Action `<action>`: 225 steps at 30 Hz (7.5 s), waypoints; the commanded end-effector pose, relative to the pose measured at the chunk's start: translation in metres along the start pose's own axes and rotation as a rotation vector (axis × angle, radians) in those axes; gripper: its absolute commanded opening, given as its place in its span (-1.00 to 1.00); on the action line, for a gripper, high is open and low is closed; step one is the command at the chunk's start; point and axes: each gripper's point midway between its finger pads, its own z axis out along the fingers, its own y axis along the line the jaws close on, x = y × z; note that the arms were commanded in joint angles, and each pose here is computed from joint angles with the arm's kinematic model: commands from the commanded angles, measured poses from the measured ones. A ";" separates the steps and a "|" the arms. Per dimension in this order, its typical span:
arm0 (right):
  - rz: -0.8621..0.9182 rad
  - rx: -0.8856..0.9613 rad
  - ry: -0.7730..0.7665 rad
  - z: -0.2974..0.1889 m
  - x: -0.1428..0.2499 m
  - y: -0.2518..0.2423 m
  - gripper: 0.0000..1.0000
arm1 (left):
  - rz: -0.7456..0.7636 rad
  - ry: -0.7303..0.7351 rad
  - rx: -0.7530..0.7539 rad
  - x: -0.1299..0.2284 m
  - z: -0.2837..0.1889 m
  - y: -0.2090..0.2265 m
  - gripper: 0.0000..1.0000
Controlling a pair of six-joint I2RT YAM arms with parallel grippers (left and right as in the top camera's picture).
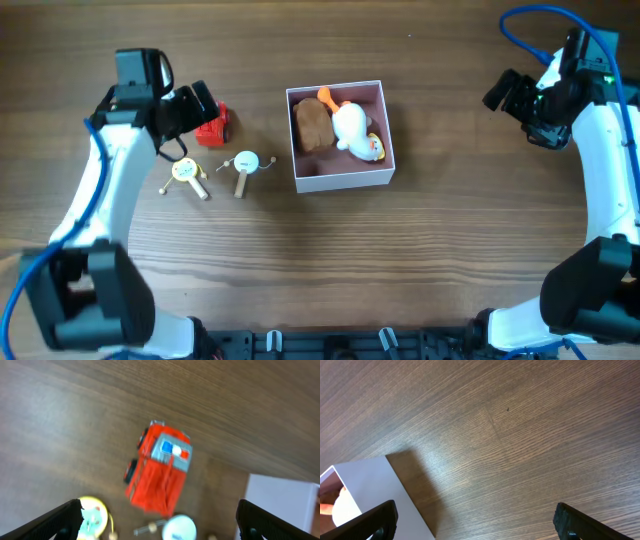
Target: Pack container
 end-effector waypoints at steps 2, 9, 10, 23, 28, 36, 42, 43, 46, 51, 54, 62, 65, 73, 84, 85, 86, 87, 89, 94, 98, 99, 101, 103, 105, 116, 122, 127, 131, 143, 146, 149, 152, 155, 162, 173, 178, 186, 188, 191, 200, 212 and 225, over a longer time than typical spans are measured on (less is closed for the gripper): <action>0.013 -0.017 0.019 0.002 0.004 0.004 0.99 | 0.073 -0.036 -0.010 -0.018 0.027 0.000 0.93; 0.032 -0.010 0.037 0.002 0.008 0.002 0.99 | 0.270 -0.039 -0.011 -0.019 0.054 -0.001 0.90; 0.032 -0.010 0.038 0.002 0.008 0.002 0.99 | 0.306 -0.036 -0.011 -0.018 0.055 -0.001 0.91; 0.088 -0.010 0.037 0.002 0.008 0.002 0.97 | 0.468 0.012 -0.102 0.003 0.074 -0.008 0.91; 0.088 -0.008 0.041 0.002 0.009 0.002 0.96 | 0.422 0.067 -0.115 0.018 0.091 -0.001 0.80; 0.088 -0.008 0.041 0.002 0.009 0.002 0.97 | 0.390 0.078 -0.119 0.021 0.095 0.000 0.30; 0.084 -0.008 0.041 0.002 0.009 0.002 0.96 | 0.398 0.061 -0.109 0.018 0.084 -0.007 -0.14; 0.085 -0.007 0.043 0.002 0.010 0.002 0.96 | 0.400 0.054 -0.106 0.016 0.081 -0.009 -0.17; 0.086 -0.003 0.052 0.002 0.012 0.001 0.96 | 0.421 0.012 -0.081 0.009 0.059 -0.025 -0.17; 0.085 0.000 0.062 0.002 0.014 0.000 0.93 | 0.468 -0.079 -0.021 0.001 0.017 -0.061 0.06; 0.086 0.003 0.068 0.002 0.016 0.000 0.92 | 0.498 -0.100 0.008 0.006 -0.004 -0.077 0.06; 0.088 0.010 0.084 0.002 0.020 -0.002 0.92 | 0.689 -0.153 0.187 0.061 -0.082 -0.160 -0.14; 0.088 0.013 0.083 0.002 0.020 -0.002 0.92 | 0.777 -0.158 0.268 0.092 -0.105 -0.191 -0.22; 0.089 0.015 0.087 0.002 0.021 -0.003 0.91 | 1.063 -0.084 0.351 0.169 -0.110 -0.230 -0.48; 0.090 0.018 0.096 0.001 0.023 -0.004 0.89 | 1.513 -0.057 0.293 0.197 -0.027 -0.244 -0.54; 0.090 0.019 0.097 0.001 0.023 -0.004 0.89 | 1.537 -0.065 0.295 0.198 -0.023 -0.246 -0.53; 0.087 0.019 0.098 0.001 0.024 -0.004 0.89 | 1.547 -0.072 0.297 0.198 -0.019 -0.248 -0.51; 0.073 0.019 0.100 0.001 0.024 -0.004 0.88 | 1.547 -0.083 0.299 0.197 -0.018 -0.251 -0.51; 0.066 0.019 0.102 0.001 0.024 -0.004 0.82 | 1.542 -0.099 0.304 0.195 -0.019 -0.254 -0.51; 0.066 0.018 0.100 0.001 0.024 -0.004 0.82 | 1.532 -0.134 0.310 0.189 -0.020 -0.260 -0.51; 0.067 0.018 0.099 0.001 0.024 -0.004 0.83 | 1.537 -0.111 0.307 0.192 -0.019 -0.256 0.00; 0.067 0.018 0.099 0.001 0.024 -0.004 0.82 | 1.538 -0.105 0.306 0.193 -0.019 -0.255 0.20; 0.067 0.018 0.100 0.001 0.024 -0.004 0.83 | 1.534 -0.104 0.305 0.193 -0.019 -0.255 0.99; 0.067 0.019 0.101 0.001 0.024 -0.004 0.83 | 1.494 -0.116 0.306 0.189 -0.024 -0.257 1.00; 0.067 0.018 0.101 0.001 0.024 -0.004 0.83 | 1.396 -0.140 0.313 0.180 -0.036 -0.263 1.00; 0.067 0.018 0.101 0.001 0.024 -0.004 0.84 | 0.881 -0.139 0.248 0.106 -0.109 -0.206 1.00; 0.066 0.019 0.101 0.001 0.024 -0.004 0.84 | 0.542 0.198 0.022 0.099 -0.076 -0.078 0.99; 0.069 0.018 0.100 0.001 0.024 -0.004 0.84 | 0.378 0.308 0.059 0.101 -0.042 -0.046 0.92; 0.068 0.019 0.101 0.001 0.024 -0.004 0.84 | 0.241 0.371 0.000 0.106 -0.012 -0.027 0.65; 0.067 0.021 0.104 0.001 0.025 -0.004 0.85 | 0.270 0.610 -0.123 0.165 0.062 -0.004 0.22; 0.067 0.020 0.103 0.001 0.025 -0.004 0.84 | 0.268 0.643 -0.138 0.173 0.069 0.001 -0.10; 0.066 0.019 0.099 0.001 0.024 -0.004 0.84 | 0.269 0.649 -0.141 0.175 0.071 0.001 -0.39; 0.066 0.019 0.099 0.001 0.024 -0.004 0.85 | 0.270 0.646 -0.139 0.175 0.071 0.000 -0.74; 0.066 0.018 0.098 0.001 0.023 -0.004 0.85 | 0.273 0.645 -0.138 0.175 0.071 0.000 -0.91; 0.065 0.022 0.095 0.001 0.023 -0.005 0.85 | 0.278 0.611 -0.120 0.153 0.048 -0.014 -0.92; 0.065 0.025 0.094 0.001 0.023 -0.005 0.85 | 0.404 0.354 0.101 0.095 -0.048 -0.113 -0.91; 0.066 0.025 0.095 0.001 0.023 -0.005 0.85 | 0.503 0.272 0.218 0.116 -0.062 -0.175 -0.87; 0.066 0.026 0.099 0.001 0.024 -0.005 0.85 | 0.583 0.353 0.150 0.162 -0.022 -0.191 -0.92; 0.066 0.026 0.099 0.001 0.024 -0.005 0.85 | 0.595 0.349 0.104 0.163 -0.010 -0.186 -0.92; 0.065 0.026 0.098 0.001 0.024 -0.005 0.85 | 0.597 0.346 0.091 0.163 -0.007 -0.185 -0.69; 0.040 0.025 0.098 0.001 0.024 -0.005 0.85 | 0.642 0.294 0.090 0.140 -0.040 -0.184 0.65; 0.041 0.025 0.098 0.001 0.024 -0.005 0.85 | 0.339 0.326 -0.154 0.092 -0.081 -0.085 0.75; 0.042 0.025 0.099 0.001 0.024 -0.005 0.85 | -0.204 0.492 -0.368 0.147 -0.010 0.051 0.15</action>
